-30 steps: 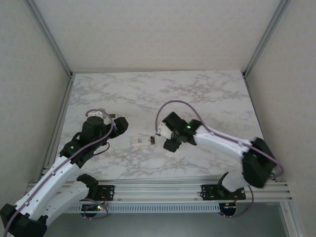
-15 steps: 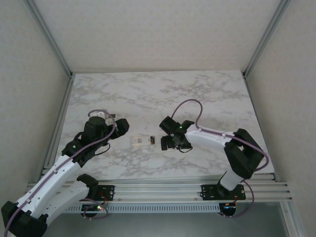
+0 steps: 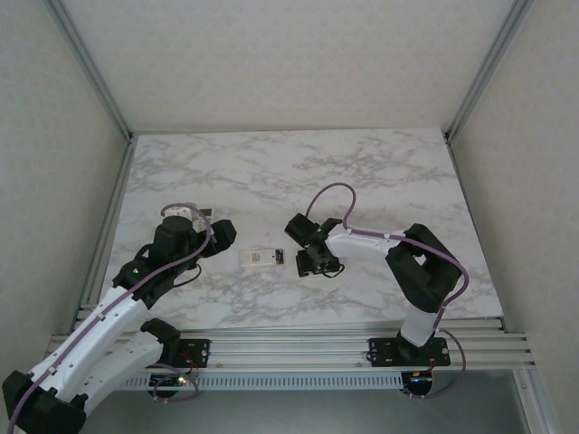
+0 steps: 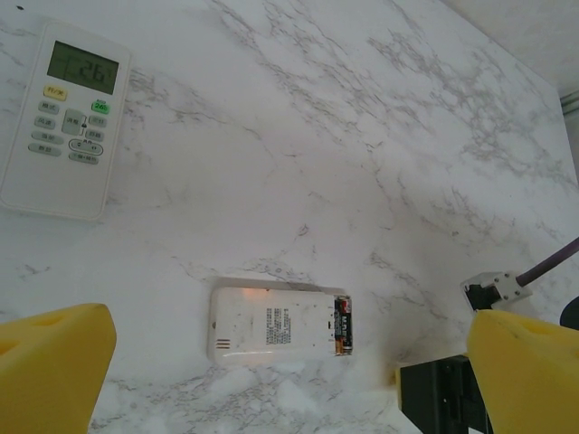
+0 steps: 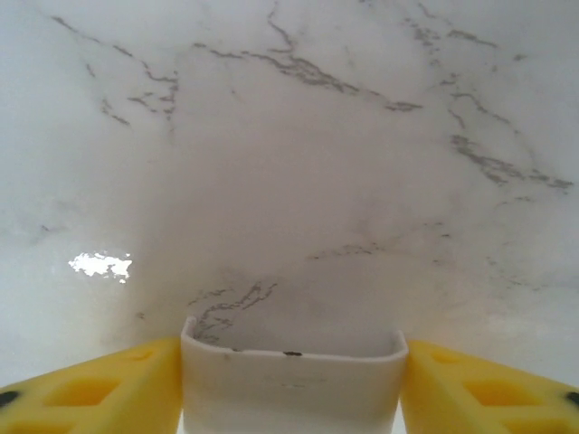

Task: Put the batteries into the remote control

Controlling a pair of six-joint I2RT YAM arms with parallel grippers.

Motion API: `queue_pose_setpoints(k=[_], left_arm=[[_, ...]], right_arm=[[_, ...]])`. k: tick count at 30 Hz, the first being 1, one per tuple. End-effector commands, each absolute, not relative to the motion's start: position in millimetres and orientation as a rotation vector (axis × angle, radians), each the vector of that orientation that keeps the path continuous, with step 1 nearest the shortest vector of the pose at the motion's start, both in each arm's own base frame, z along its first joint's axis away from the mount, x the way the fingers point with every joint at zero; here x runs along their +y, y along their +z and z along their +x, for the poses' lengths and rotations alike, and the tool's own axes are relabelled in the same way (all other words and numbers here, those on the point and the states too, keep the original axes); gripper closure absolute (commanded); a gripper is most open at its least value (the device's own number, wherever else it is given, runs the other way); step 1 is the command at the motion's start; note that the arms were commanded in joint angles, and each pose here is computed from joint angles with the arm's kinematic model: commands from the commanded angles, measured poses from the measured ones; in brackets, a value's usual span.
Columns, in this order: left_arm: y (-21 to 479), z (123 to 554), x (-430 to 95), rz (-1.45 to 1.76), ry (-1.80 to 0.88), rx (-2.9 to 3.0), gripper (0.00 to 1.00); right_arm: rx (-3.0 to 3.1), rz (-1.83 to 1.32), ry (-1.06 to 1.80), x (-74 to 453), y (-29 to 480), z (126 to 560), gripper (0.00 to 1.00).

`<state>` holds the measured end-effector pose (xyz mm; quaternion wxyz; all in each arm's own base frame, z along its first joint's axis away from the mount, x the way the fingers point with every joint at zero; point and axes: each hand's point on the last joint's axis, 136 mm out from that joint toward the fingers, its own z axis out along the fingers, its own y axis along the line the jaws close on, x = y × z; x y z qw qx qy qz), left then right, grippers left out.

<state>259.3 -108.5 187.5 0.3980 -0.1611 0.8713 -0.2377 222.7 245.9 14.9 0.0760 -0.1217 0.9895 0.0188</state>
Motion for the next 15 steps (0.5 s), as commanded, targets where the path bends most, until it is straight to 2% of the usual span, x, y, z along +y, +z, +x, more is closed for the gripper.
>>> queue_pose_setpoints(k=[1, 9, 13, 15], left_arm=[[191, 262, -106, -0.418, -0.589, 2.196, 0.01], [193, 262, -103, -0.431, -0.583, 2.182, 0.01], [191, 261, -103, -0.435, -0.576, 2.186, 0.01], [190, 261, -101, -0.442, -0.568, 2.190, 0.00]], right_arm=[[2.936, -0.541, 0.171, 262, 24, 220, 0.44], [2.551, -1.178, 0.238, 291, 85, 246, 0.43], [2.282, -1.578, 0.240, 311, 88, 246, 0.41], [2.210, -1.682, 0.214, 317, 87, 250, 0.37]])
